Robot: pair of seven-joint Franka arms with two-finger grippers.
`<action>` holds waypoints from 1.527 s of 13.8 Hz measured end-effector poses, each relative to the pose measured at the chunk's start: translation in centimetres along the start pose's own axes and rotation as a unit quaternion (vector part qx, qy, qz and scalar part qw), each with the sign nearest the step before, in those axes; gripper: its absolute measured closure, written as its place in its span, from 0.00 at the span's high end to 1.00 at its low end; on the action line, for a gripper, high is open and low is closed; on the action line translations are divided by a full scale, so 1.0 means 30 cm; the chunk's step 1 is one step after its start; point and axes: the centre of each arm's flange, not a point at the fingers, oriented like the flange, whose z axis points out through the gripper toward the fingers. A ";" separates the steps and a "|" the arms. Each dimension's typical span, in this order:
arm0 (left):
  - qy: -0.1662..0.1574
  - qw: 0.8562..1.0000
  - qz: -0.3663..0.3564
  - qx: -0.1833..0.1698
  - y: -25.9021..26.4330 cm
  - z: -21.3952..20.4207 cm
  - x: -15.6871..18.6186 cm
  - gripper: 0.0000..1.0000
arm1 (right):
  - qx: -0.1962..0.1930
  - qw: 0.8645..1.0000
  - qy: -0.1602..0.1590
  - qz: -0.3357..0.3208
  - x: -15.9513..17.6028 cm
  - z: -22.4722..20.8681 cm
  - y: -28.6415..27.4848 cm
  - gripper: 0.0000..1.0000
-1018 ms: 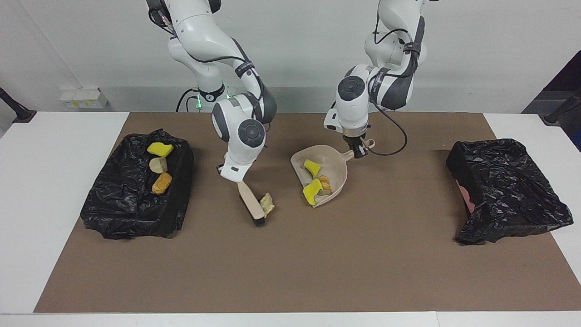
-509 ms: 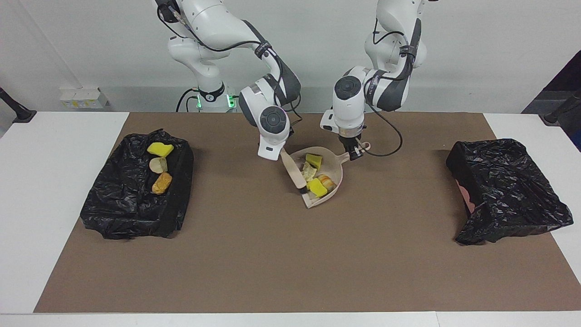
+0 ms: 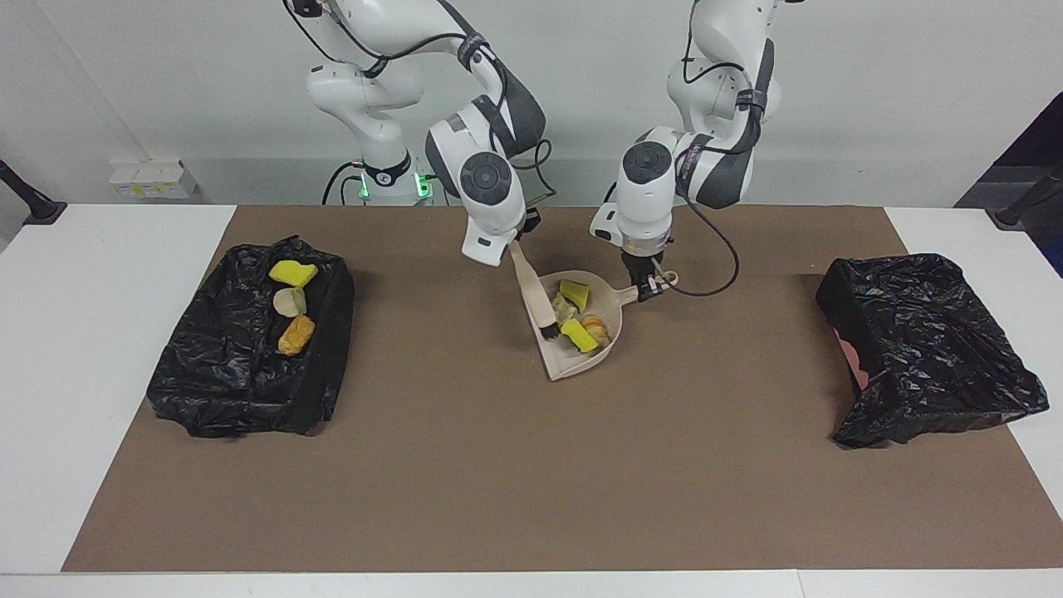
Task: Sweep and dump trash in bin
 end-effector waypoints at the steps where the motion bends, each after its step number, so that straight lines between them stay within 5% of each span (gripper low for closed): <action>1: 0.008 1.000 -0.002 -0.004 -0.030 0.005 -0.025 0.31 | -0.004 1.000 0.008 0.020 -0.042 -0.053 0.010 0.27; 7: 0.061 0.998 -0.017 -0.013 -0.231 -0.049 -0.202 0.31 | -0.023 0.990 0.028 0.134 -0.184 -0.126 -0.050 0.27; 11: 0.063 0.998 0.002 -0.023 -0.403 -0.185 -0.388 0.31 | -0.051 0.989 0.018 0.136 -0.246 0.019 -0.191 0.27; 21: 0.069 0.995 0.062 -0.024 -0.723 -0.364 -1.024 0.31 | -0.012 0.986 0.001 0.169 -0.168 0.416 -0.450 0.27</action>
